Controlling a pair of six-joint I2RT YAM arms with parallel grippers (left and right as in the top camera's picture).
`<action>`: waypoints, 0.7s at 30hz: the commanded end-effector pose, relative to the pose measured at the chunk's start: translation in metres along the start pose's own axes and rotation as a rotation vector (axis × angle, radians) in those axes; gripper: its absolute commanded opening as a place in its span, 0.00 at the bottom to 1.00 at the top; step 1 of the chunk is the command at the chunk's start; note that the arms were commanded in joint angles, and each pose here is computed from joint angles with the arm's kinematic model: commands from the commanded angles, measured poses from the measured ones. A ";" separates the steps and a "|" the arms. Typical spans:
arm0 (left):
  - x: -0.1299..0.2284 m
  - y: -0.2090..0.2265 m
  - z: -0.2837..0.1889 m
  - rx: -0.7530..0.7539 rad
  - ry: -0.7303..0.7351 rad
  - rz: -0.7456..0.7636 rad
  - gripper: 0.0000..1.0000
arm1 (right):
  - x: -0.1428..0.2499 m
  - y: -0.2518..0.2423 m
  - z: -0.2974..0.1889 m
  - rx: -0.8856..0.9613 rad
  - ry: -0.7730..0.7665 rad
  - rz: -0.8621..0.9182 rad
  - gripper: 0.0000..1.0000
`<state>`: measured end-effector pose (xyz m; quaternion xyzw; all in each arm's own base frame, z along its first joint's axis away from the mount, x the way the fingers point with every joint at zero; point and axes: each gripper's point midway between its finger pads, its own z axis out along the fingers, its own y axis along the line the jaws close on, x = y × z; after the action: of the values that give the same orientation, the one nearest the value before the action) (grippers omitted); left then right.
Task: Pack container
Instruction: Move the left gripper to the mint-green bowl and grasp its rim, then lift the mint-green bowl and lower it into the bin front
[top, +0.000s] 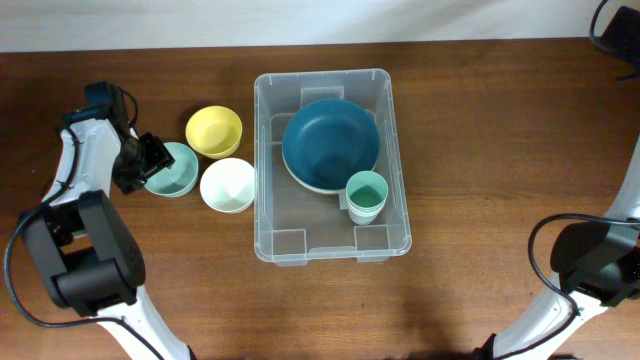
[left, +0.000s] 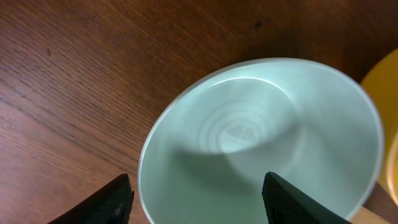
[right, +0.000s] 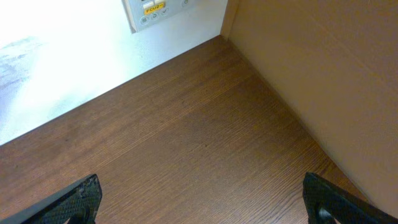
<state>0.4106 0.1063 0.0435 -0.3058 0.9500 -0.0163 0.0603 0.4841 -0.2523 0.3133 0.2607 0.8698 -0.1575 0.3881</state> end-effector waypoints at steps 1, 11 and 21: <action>0.008 0.006 0.022 -0.019 0.056 -0.019 0.68 | -0.008 -0.003 -0.006 0.010 -0.027 0.010 0.99; 0.008 0.011 0.027 -0.045 0.058 -0.018 0.40 | -0.008 -0.003 -0.006 0.011 -0.027 0.010 0.99; 0.010 0.031 0.025 -0.114 0.072 -0.036 0.01 | -0.008 -0.003 -0.006 0.011 -0.027 0.010 0.99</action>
<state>0.4008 0.1107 0.0212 -0.3130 0.9494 -0.0027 0.0268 0.4841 -0.2523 0.3133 0.2607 0.8698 -0.1575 0.3881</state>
